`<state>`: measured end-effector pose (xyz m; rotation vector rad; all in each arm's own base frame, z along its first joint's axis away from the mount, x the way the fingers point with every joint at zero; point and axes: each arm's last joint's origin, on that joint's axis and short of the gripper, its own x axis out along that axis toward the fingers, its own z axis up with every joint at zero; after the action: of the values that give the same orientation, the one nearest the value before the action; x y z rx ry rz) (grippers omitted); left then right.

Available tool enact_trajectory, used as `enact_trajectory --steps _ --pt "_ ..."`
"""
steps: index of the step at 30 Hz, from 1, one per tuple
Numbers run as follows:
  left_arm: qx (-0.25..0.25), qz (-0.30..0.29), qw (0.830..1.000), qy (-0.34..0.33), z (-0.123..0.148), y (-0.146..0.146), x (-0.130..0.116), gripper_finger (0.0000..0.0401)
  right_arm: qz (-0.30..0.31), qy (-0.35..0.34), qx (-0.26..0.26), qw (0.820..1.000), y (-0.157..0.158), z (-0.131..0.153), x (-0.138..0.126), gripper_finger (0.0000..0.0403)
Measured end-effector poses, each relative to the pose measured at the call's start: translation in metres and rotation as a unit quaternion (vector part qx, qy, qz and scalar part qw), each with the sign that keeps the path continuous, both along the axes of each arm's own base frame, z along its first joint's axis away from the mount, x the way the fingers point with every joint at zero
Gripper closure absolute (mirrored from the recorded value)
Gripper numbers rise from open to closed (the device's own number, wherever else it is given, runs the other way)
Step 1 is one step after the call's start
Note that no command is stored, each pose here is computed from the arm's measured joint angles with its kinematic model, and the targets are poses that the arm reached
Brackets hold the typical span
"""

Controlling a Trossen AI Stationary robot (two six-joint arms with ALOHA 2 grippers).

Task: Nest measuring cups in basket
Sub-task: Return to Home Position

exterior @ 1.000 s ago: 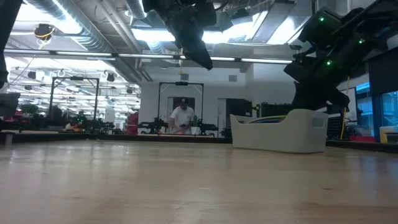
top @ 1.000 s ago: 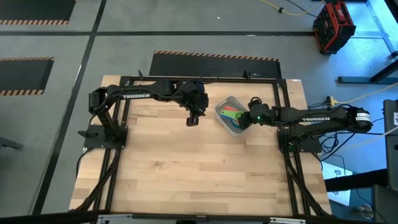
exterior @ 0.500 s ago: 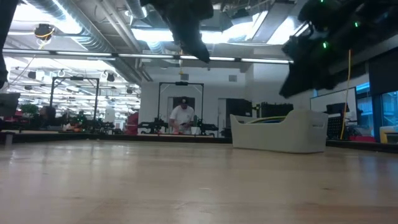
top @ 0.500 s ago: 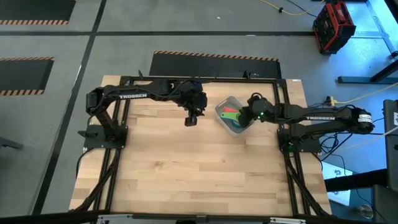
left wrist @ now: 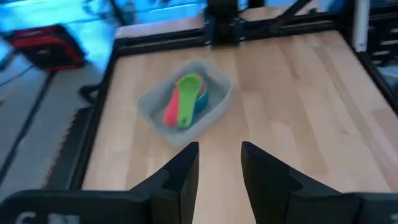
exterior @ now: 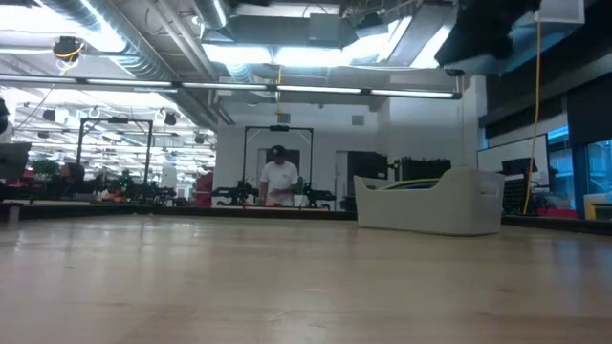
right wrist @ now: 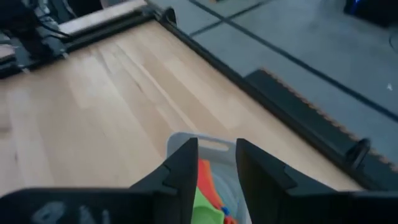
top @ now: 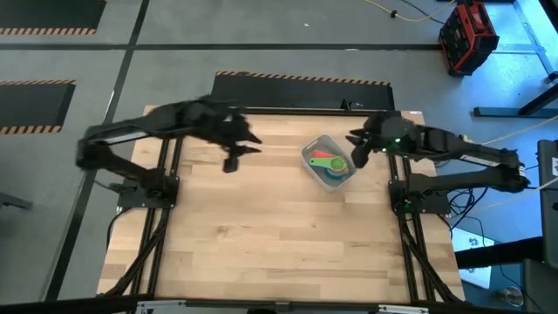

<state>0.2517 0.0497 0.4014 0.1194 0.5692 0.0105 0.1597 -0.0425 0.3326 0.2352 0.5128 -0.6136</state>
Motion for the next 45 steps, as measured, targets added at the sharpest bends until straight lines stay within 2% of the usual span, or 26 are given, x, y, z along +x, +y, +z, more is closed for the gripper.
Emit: enact_trajectory --steps 5,10,15,20,25,32,45 --pt "0.013 0.049 0.998 -0.048 -0.014 -0.016 -0.058 0.0289 0.016 -0.034 -0.034 0.999 0.004 0.026 -0.018 0.0290" --pt "0.008 0.050 0.993 -0.108 -0.046 -0.028 -0.107 0.0289 0.021 -0.058 -0.051 0.997 0.007 0.034 -0.035 0.0290" --pt "0.010 0.031 0.981 -0.191 -0.078 -0.035 -0.144 0.0290 0.020 -0.071 -0.054 0.996 0.009 0.037 -0.044 0.0290" --pt "0.008 0.027 0.970 -0.241 -0.107 -0.039 -0.168 0.0290 0.020 -0.073 -0.055 0.996 0.009 0.038 -0.046 0.0290" --pt "-0.010 0.029 0.964 -0.263 -0.130 -0.041 -0.180 0.0290 0.021 -0.069 -0.054 0.996 0.009 0.037 -0.046 0.0290" --pt "-0.025 0.022 0.962 -0.273 -0.154 -0.042 -0.184 0.0290 0.021 -0.069 -0.054 0.996 0.009 0.037 -0.046 0.0290" --pt "-0.031 -0.002 0.960 -0.279 -0.170 -0.043 -0.181 0.0290 0.021 -0.069 -0.054 0.996 0.009 0.037 -0.045 0.0290"
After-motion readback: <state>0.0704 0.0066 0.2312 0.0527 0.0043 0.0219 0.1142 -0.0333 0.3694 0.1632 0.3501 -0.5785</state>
